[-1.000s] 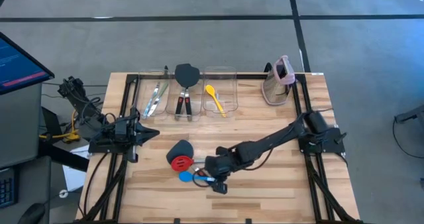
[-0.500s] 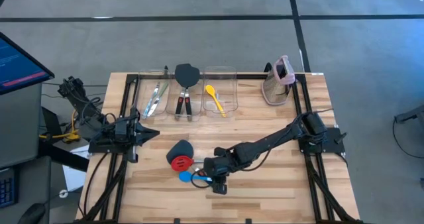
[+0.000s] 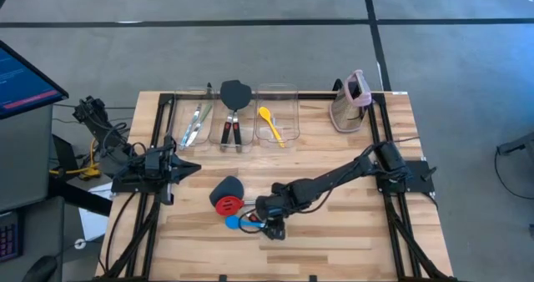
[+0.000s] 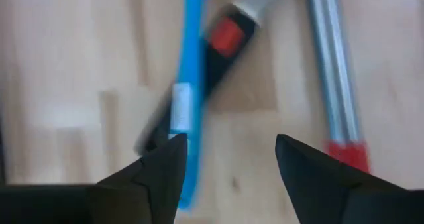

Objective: Pick & Place Kitchen Items
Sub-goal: Put the blue spoon into the right transparent bin

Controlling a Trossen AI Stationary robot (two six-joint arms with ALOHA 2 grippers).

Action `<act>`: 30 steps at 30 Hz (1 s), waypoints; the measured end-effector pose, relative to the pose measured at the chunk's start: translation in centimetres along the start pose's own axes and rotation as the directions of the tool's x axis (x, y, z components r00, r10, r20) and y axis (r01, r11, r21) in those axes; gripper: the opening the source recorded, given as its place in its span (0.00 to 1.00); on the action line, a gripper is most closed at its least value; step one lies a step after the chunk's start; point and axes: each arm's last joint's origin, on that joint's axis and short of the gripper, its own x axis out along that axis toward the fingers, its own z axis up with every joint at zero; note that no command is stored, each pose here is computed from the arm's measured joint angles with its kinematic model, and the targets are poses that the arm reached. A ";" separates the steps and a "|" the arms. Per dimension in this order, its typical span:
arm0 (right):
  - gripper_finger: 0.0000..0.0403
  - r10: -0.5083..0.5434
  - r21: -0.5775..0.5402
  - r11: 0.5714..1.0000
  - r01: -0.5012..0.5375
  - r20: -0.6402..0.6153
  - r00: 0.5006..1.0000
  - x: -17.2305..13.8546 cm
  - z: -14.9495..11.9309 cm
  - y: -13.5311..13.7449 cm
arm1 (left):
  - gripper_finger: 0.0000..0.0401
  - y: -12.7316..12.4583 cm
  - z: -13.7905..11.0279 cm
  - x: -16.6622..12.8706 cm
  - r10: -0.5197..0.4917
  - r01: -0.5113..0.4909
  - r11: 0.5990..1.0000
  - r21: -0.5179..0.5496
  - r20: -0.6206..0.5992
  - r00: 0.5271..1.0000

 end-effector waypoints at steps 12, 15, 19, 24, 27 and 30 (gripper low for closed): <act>0.47 0.053 0.004 0.999 -0.053 -0.044 0.998 1.7 -0.2 0.0 | 0.00 0.0 0.0 0.0 0.004 -0.004 1.000 0.003 -0.001 1.000; 0.46 0.077 0.002 0.997 -0.077 -0.056 0.995 1.7 -0.3 0.2 | 0.00 0.0 0.0 0.0 0.003 -0.003 1.000 0.004 -0.002 1.000; 0.44 0.111 0.005 0.994 -0.111 -0.069 0.991 1.6 -0.4 0.6 | 0.00 0.0 0.0 0.0 0.003 -0.003 1.000 0.004 -0.002 1.000; 0.44 0.122 -0.005 0.992 -0.122 -0.071 0.990 1.6 -0.5 0.9 | 0.00 0.0 0.0 0.0 0.003 -0.003 1.000 0.004 -0.002 1.000; 0.43 0.119 -0.010 0.993 -0.120 -0.070 0.990 1.6 -0.4 0.8 | 0.00 0.0 0.0 0.0 0.003 -0.003 1.000 0.004 -0.002 1.000; 0.43 0.102 -0.032 0.994 -0.104 -0.062 0.993 1.6 -0.4 0.7 | 0.00 0.0 0.0 0.0 0.002 -0.002 1.000 0.004 -0.002 1.000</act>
